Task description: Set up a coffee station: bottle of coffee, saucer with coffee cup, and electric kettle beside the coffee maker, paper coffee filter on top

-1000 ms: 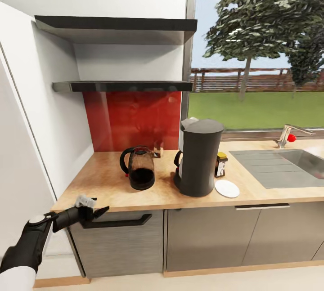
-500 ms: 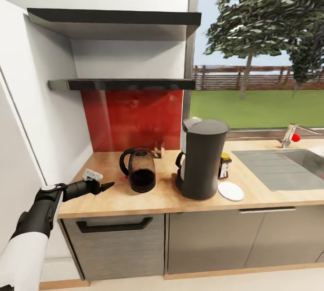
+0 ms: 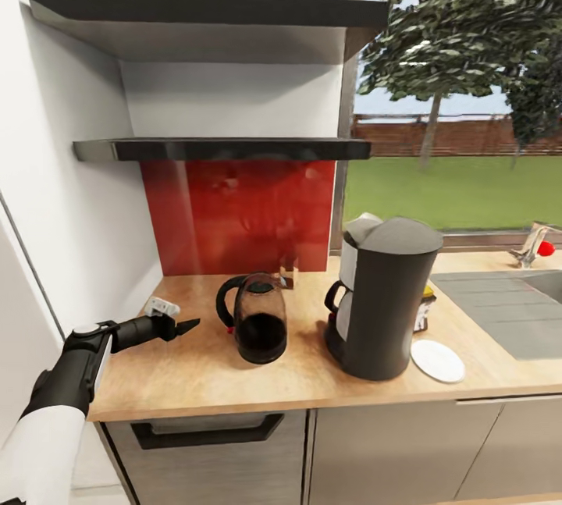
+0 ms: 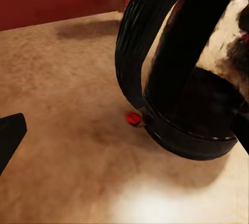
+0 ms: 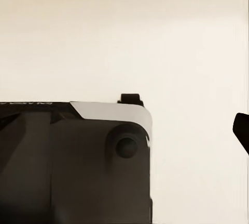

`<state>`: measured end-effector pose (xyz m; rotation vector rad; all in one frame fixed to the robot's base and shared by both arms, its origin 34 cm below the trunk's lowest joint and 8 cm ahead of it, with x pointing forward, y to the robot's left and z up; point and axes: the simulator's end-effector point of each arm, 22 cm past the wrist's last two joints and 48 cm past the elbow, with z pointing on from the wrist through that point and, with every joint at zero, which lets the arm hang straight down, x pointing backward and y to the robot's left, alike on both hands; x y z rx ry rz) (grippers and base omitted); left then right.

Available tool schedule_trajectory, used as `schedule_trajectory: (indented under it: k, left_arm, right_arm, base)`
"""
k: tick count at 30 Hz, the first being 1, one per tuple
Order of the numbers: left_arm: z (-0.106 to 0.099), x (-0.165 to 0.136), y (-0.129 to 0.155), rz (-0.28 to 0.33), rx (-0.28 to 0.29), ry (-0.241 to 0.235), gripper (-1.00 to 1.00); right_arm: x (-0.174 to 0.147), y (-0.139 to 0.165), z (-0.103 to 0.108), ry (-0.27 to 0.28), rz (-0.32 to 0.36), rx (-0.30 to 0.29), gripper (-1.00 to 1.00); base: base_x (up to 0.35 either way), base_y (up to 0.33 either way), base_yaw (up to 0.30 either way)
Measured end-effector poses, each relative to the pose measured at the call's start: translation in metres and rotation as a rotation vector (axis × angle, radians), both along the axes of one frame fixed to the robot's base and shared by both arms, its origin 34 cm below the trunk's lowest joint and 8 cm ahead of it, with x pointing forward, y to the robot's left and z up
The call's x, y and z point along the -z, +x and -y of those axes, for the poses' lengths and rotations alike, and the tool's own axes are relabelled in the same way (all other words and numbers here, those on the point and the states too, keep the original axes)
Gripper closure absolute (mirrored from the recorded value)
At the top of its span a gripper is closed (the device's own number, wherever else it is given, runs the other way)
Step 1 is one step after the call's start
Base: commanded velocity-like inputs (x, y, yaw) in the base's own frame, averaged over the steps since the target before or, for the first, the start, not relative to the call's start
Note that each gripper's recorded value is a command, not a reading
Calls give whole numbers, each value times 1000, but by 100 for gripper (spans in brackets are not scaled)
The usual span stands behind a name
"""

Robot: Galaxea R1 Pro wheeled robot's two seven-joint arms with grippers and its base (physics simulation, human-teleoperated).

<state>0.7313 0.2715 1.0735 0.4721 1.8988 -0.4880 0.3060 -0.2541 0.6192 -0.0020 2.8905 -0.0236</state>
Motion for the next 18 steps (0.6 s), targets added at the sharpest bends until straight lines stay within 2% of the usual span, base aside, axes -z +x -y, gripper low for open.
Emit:
schedule_trajectory:
  k: [5,12,18]
  left_arm:
    - [1,0,0,5,3,0,-100]
    - [3,2,0,4,2,-2,-100]
    - [-8,4,9,12,-68,20,-100]
  right_arm:
    - [0,-1,8,-10,-2,2,-100]
    - [0,-1,8,-10,-2,2,-100]
    - [0,-1,8,-10,-2,2,-100]
  base:
    - [34,9,0]
    - [188,-32,0]
    - [27,-6,0]
